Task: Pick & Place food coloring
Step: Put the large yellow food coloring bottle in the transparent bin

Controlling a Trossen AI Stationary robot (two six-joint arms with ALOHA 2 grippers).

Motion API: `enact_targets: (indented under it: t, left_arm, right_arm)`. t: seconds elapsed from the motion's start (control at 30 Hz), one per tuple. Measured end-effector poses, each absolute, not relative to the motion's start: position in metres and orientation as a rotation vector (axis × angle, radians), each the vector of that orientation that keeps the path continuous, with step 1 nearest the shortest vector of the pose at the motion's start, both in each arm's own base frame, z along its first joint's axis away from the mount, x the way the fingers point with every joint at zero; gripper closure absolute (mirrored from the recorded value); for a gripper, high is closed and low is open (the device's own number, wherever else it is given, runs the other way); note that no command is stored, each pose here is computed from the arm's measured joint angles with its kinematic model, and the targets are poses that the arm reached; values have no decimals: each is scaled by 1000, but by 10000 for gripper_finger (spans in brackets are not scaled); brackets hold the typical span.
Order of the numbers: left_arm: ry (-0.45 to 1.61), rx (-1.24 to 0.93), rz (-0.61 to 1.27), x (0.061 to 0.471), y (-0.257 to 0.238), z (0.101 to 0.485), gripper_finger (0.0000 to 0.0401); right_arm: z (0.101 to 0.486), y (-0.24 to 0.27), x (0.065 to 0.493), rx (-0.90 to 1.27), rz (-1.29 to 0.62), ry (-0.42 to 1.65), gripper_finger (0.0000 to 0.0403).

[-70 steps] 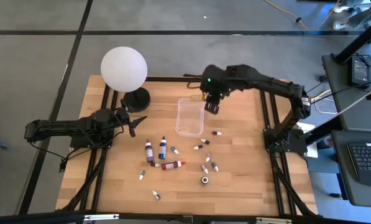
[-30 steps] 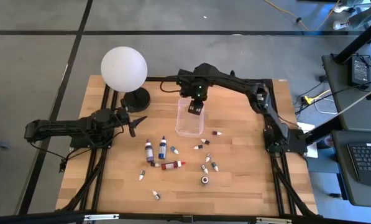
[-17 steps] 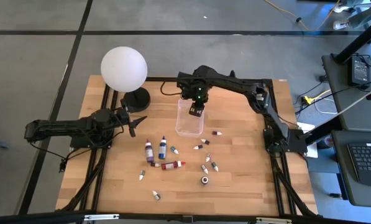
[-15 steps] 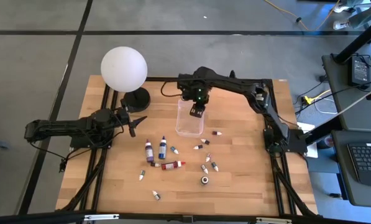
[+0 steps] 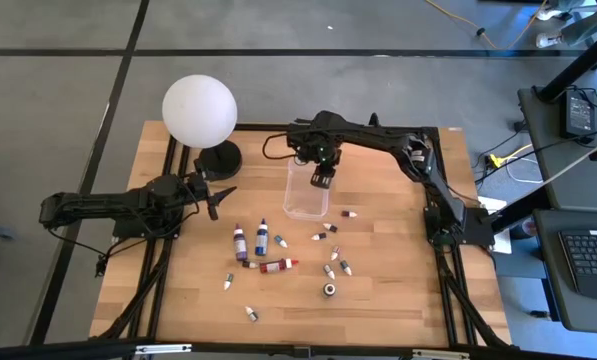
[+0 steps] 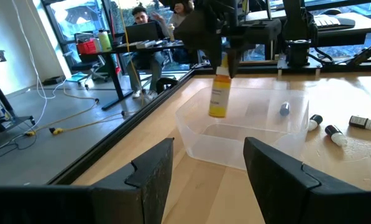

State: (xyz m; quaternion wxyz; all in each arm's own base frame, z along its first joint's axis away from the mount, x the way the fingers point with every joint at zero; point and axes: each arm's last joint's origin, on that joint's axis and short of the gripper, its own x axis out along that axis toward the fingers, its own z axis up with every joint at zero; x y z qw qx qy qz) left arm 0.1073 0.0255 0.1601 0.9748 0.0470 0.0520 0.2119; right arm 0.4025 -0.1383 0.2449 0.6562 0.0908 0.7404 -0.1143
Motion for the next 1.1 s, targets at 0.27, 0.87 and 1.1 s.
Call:
enact_targets:
  t: [0.27, 0.87, 1.1]
  left_arm:
    - [105, 95, 427, 107, 25, 160, 207]
    - [105, 95, 427, 107, 25, 160, 207]
    - [105, 95, 427, 107, 25, 160, 207]
  right_arm:
    - [245, -141, 402, 73, -252, 1702, 272]
    - [243, -140, 403, -6, -161, 1718, 271]
    - [239, -139, 403, -11, -152, 1727, 271]
